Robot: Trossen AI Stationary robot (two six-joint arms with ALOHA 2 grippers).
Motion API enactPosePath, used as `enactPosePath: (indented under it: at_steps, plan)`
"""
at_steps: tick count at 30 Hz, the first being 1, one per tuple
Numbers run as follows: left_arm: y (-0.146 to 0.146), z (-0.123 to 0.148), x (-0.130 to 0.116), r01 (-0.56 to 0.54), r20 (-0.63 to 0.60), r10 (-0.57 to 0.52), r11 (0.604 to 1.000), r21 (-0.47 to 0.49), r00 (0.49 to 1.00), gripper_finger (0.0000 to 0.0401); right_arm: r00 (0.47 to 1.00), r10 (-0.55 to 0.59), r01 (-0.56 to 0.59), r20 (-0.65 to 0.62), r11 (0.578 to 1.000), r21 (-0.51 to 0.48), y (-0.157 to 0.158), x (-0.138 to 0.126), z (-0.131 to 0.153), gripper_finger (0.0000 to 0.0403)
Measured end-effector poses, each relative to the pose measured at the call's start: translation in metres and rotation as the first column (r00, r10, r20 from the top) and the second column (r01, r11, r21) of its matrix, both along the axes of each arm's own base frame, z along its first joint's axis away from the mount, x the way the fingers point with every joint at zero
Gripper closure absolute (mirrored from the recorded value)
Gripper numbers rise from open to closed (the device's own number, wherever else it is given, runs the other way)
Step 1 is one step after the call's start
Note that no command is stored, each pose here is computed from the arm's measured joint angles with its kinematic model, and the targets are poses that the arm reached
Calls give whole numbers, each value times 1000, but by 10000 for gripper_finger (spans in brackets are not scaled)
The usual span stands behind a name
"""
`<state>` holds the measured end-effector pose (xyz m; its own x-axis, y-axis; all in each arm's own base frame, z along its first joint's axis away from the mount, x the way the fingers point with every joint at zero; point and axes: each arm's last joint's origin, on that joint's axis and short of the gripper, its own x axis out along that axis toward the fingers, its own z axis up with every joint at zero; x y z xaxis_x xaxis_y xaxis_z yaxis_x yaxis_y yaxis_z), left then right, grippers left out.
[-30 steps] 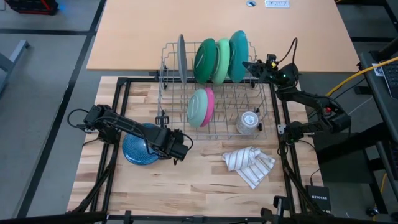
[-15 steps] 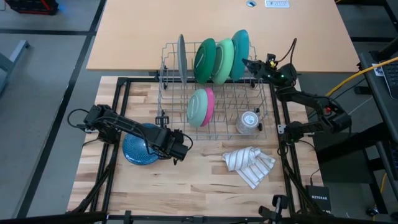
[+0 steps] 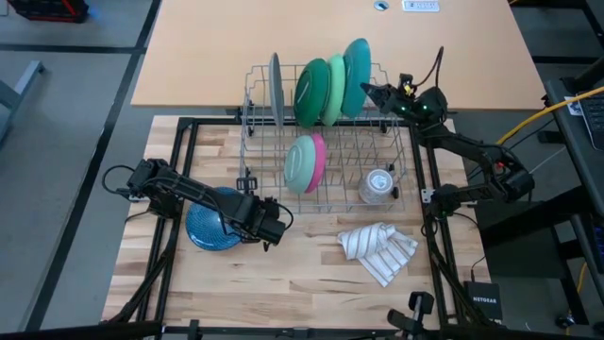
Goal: Sort dishes
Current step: Put the blue plate in the dish rack
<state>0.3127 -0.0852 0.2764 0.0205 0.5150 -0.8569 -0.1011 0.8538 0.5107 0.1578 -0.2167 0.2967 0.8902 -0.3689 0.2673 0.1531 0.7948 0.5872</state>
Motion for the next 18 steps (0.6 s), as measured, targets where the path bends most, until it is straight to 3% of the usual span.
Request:
enactPosePath:
  at_steps: [18]
  plan:
    - [-1,0,0,12,-4,-12,1000,2,1000,395,999,-7,9,-45,999,50,-13,0,-10,397]
